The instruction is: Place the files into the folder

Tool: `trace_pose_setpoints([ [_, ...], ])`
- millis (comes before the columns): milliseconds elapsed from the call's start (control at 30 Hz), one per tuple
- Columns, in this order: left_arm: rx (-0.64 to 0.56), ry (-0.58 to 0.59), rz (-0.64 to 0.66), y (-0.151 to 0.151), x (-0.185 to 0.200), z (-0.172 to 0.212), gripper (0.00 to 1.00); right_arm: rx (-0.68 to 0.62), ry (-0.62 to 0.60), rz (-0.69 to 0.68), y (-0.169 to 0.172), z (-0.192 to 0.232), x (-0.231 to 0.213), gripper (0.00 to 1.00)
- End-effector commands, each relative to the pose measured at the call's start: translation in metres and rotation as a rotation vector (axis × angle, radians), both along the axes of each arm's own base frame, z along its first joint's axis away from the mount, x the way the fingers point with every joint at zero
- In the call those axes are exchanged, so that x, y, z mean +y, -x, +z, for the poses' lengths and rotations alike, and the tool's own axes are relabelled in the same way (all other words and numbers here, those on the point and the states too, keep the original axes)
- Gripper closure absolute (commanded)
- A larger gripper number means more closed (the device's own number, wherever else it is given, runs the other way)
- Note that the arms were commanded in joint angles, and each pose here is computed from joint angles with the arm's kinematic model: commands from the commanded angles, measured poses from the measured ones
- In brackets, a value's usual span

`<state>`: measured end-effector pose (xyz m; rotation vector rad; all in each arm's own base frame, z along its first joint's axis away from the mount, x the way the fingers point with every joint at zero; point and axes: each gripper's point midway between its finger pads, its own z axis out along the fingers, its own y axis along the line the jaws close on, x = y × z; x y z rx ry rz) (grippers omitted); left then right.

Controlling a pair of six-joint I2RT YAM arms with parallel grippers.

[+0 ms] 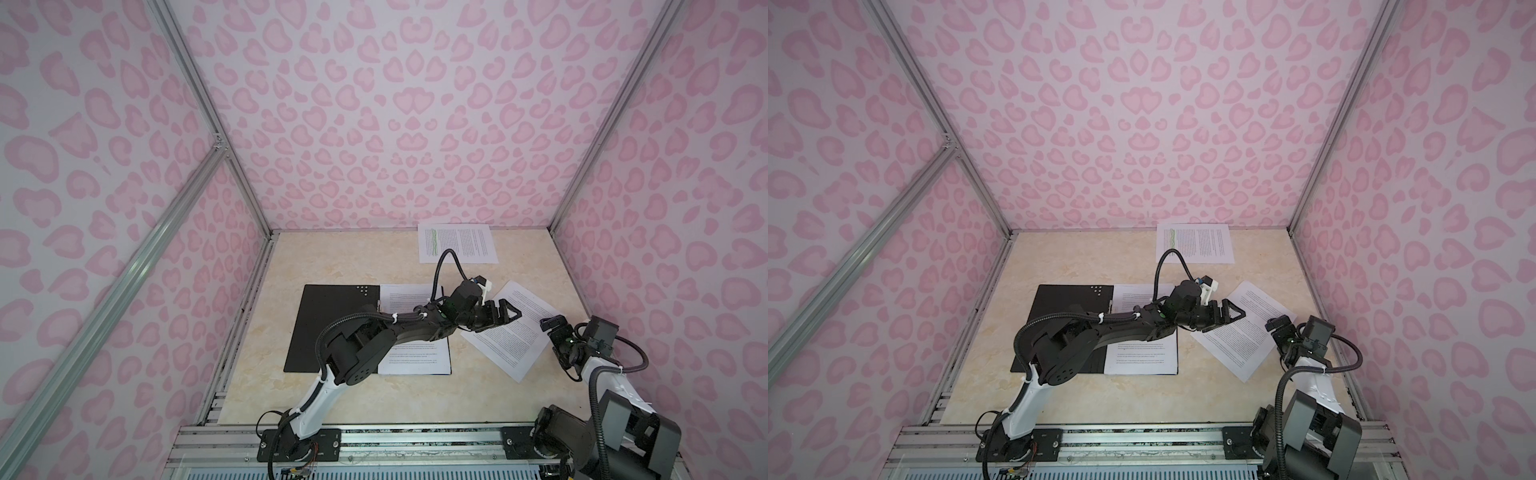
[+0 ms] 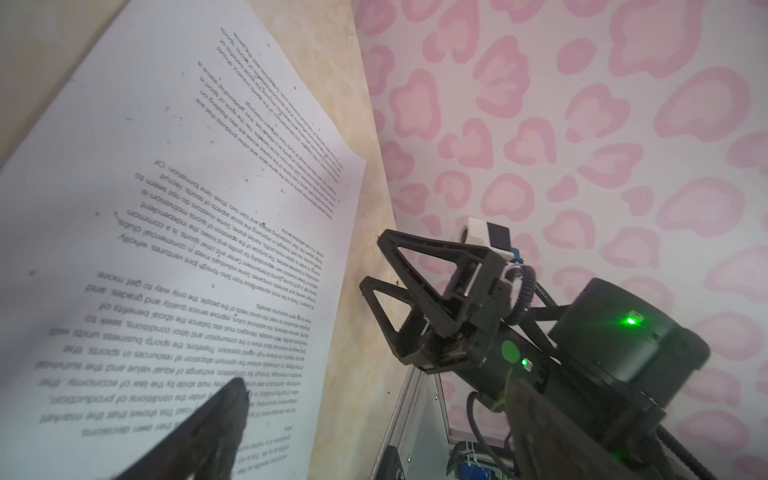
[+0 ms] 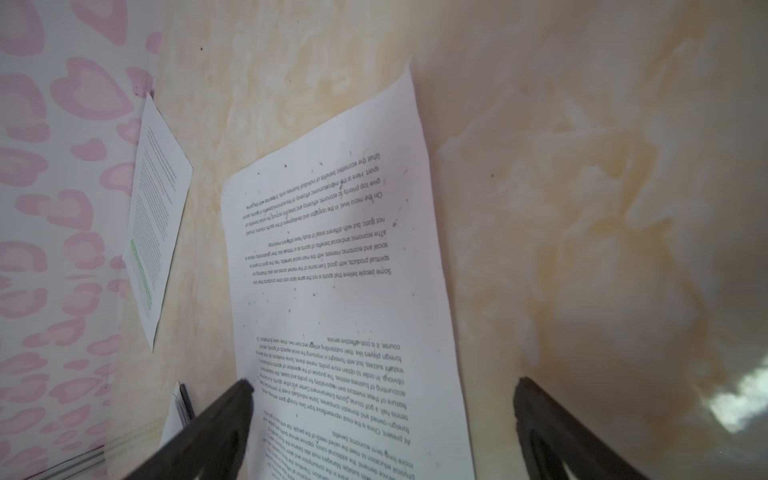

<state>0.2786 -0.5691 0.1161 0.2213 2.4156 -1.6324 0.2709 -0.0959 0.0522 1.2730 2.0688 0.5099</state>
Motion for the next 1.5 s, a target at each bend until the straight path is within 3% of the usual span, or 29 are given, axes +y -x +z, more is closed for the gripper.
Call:
trace_pose_setpoints([
  [0, 0.030, -0.046, -0.046, 0.003, -0.004, -0.024, 0.02, -0.021, -0.019, 0.010, -0.005, -0.003, -0.001, 0.03],
  [333, 0.075, -0.234, -0.016, 0.001, 0.019, -0.083, 0.01, 0.011, -0.109, 0.063, -0.005, -0.024, 0.012, 0.07],
  [500, 0.029, -0.323, 0.025, -0.003, 0.036, -0.098, 0.00, 0.029, -0.131, 0.087, -0.002, -0.029, 0.019, 0.07],
  [733, -0.021, -0.347, 0.009, -0.001, 0.041, -0.110, 0.00, 0.058, -0.158, 0.151, 0.002, -0.033, 0.036, 0.07],
  [900, -0.028, -0.345, -0.025, 0.003, 0.040, -0.118, 0.00, 0.033, -0.214, 0.195, 0.000, -0.031, 0.055, 0.07],
  [1133, -0.027, -0.337, -0.044, 0.006, 0.038, -0.124, 0.00, -0.035, -0.197, 0.221, -0.005, -0.015, 0.068, 0.08],
  [1200, -0.024, -0.330, -0.049, 0.007, 0.038, -0.124, 0.00, -0.035, -0.166, 0.217, -0.005, -0.013, 0.064, 0.12],
  [1333, -0.017, -0.313, -0.053, 0.006, 0.038, -0.122, 0.00, -0.015, -0.144, 0.196, -0.008, -0.018, 0.056, 0.36],
  [1467, -0.022, -0.309, -0.050, 0.006, 0.040, -0.120, 0.00, 0.007, -0.145, 0.160, -0.009, -0.029, 0.045, 0.52],
])
